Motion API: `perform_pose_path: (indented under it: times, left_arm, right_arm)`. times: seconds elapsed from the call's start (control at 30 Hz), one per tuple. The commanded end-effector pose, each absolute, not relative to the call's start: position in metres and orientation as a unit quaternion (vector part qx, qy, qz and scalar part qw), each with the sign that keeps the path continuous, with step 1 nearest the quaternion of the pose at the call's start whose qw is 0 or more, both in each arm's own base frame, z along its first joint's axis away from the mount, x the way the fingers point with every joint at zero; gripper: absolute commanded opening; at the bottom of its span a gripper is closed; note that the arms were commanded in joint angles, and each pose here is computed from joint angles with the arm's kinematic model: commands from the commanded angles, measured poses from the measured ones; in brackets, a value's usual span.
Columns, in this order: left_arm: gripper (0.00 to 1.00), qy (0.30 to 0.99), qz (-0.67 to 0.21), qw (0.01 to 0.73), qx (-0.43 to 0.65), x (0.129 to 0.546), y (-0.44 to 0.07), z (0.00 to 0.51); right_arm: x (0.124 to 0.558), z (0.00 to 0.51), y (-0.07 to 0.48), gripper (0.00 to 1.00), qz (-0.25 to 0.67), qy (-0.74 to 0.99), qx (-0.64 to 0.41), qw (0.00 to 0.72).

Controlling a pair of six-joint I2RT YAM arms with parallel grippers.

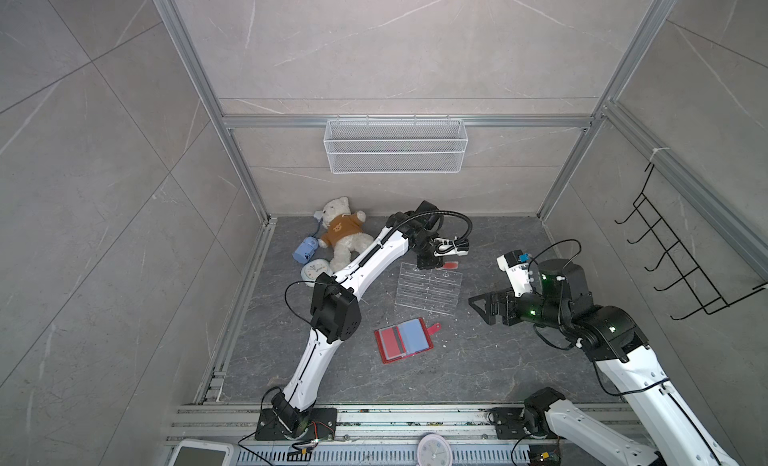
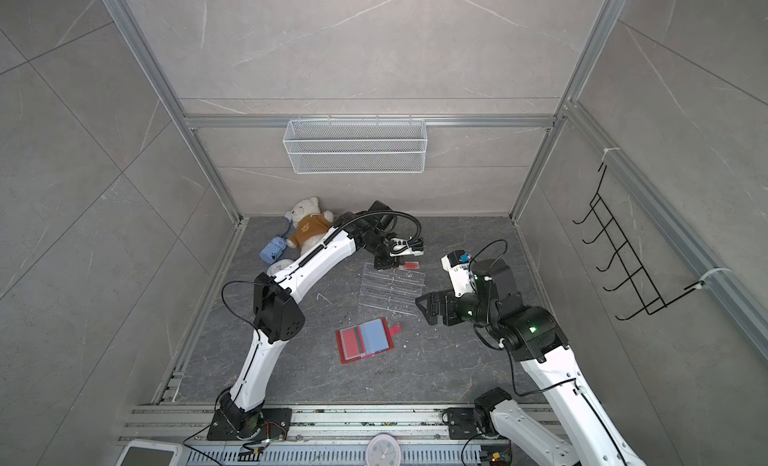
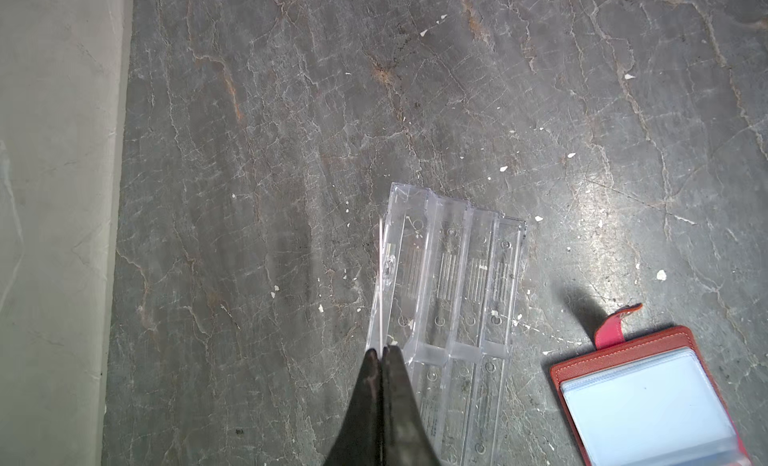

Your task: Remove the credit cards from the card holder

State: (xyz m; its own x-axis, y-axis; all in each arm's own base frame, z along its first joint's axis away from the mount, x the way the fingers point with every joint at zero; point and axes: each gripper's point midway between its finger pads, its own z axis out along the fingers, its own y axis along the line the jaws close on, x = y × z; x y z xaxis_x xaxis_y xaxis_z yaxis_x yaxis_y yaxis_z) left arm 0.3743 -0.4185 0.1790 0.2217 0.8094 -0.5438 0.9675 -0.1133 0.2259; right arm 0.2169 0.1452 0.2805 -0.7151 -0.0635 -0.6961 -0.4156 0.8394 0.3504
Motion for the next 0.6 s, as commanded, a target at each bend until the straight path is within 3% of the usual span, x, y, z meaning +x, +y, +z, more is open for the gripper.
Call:
perform_pose_path:
  times: [0.0, 0.57]
  left_arm:
    - [0.00, 0.587, -0.155, 0.299, 0.736, 0.379, -0.427, 0.192]
    - [0.00, 0.589, -0.177, 0.275, 0.739, 0.373, -0.437, 0.165]
  right_arm:
    - [0.217, 0.272, 0.146, 1.00, 0.246, 0.896, -0.138, 0.342]
    - [0.219, 0.263, 0.143, 1.00, 0.235, 0.902, -0.137, 0.334]
